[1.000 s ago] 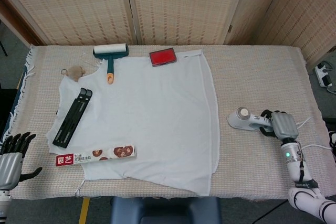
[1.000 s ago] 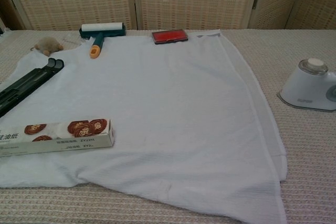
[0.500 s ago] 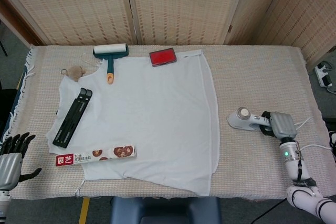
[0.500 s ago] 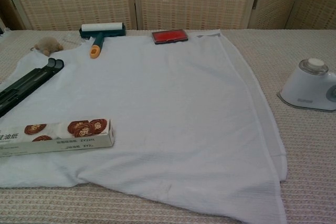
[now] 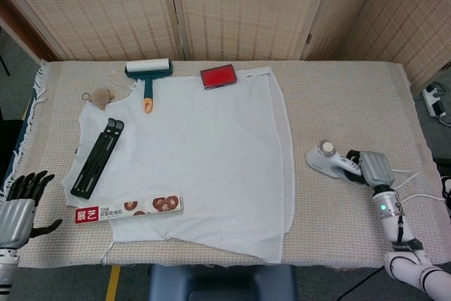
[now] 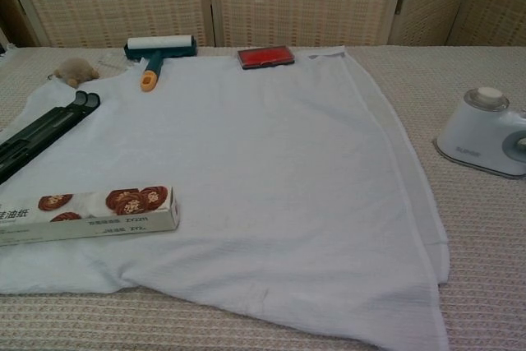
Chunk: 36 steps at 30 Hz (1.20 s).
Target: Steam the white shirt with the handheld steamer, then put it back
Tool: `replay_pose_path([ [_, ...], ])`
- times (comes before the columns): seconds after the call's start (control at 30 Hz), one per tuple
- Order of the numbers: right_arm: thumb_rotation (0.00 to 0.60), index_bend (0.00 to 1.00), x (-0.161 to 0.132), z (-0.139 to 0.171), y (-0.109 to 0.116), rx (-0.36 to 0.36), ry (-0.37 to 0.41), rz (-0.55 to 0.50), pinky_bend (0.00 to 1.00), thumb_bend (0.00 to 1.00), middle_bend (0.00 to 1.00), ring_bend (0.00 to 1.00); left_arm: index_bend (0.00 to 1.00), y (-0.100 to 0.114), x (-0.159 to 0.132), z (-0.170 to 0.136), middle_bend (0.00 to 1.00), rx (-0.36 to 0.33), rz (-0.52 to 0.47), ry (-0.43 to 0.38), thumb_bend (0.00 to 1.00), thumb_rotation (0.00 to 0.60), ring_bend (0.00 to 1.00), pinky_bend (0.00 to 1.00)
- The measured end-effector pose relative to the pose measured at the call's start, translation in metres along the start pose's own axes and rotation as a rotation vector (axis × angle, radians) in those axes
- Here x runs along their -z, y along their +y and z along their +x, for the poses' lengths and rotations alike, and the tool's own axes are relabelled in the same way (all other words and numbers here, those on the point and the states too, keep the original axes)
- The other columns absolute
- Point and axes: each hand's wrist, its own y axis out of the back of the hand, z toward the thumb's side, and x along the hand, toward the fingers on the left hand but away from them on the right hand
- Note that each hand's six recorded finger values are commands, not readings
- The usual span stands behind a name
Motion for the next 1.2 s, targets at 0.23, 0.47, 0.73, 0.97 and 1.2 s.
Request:
replay_pose_path([
  [0.23,0.600,0.93,-0.008,0.003,0.003,0.015,0.070,-0.096,0.94,0.80,0.86,0.81,0.19,0.004,-0.018,0.018,0.16,-0.008,-0.017,-0.091,0.19,0.600,0.10,0.06],
  [0.47,0.600,0.93,-0.026,0.008,0.022,0.084,0.164,-0.134,0.96,0.84,0.87,0.83,0.28,0.017,-0.050,0.047,0.29,-0.052,-0.011,-0.226,0.31,0.600,0.22,0.15],
  [0.73,0.600,0.93,-0.054,0.007,0.039,0.104,0.224,-0.213,0.96,0.86,0.87,0.83,0.38,0.017,-0.110,0.093,0.34,-0.046,-0.065,-0.419,0.49,0.600,0.27,0.16],
  [0.97,0.600,0.92,-0.092,-0.008,0.047,0.093,0.270,-0.190,0.96,0.87,0.87,0.83,0.37,-0.016,-0.157,0.132,0.32,0.091,-0.071,-0.500,0.49,0.421,0.22,0.09],
  [1.2,0.600,0.91,-0.143,-0.031,0.045,0.074,0.308,-0.175,0.96,0.89,0.87,0.83,0.23,-0.056,-0.195,0.157,0.15,0.304,-0.088,-0.489,0.42,0.321,0.03,0.00],
])
